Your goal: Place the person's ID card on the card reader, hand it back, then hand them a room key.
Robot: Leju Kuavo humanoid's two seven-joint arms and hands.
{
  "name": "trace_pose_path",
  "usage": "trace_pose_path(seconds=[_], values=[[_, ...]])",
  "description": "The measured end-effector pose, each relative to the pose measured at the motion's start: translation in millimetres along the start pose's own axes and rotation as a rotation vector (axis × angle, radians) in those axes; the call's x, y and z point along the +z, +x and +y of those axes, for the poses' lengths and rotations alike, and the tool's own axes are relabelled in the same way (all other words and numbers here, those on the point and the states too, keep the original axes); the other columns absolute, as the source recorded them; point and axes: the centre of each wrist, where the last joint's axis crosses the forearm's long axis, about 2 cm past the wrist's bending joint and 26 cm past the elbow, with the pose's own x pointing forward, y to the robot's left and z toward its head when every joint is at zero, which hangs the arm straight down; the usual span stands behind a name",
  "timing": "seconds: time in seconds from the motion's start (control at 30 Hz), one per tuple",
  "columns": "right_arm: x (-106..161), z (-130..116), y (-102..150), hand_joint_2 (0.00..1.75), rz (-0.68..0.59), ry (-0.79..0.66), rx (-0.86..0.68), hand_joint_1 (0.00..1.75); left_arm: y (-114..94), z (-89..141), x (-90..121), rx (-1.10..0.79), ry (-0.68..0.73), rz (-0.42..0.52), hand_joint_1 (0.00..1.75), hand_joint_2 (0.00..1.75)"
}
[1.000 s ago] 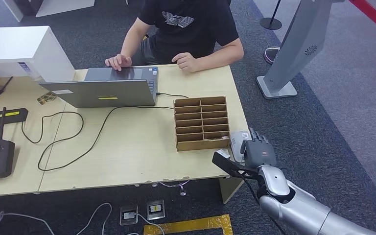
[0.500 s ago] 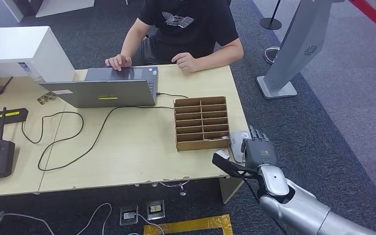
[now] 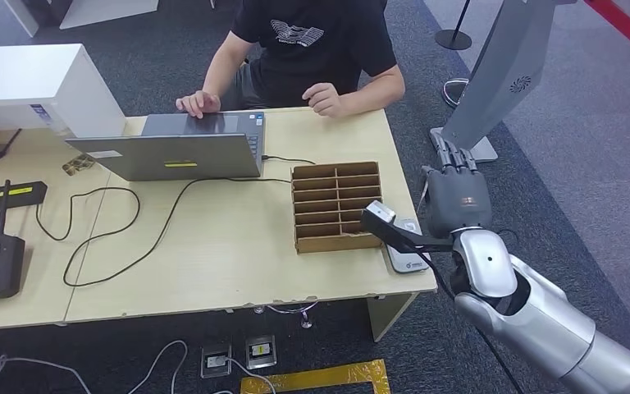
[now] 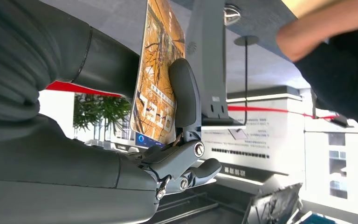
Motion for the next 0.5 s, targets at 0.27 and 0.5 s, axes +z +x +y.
trace_pose_path(seconds=[0.27,0.5], values=[[-13.3,-30.0,9.4,1.75,-0.021,-0.067,-0.118,1.75,0.6,-0.5,0.1,-0.011,-0.004,0.000,0.00,0.00],[-14.9,-35.8,48.1,1.75,-0.093,-0.085,-0.206,1.75,3.6,-1.9,0.1,-0.055,-0.027,-0.009,0.00,0.00]])
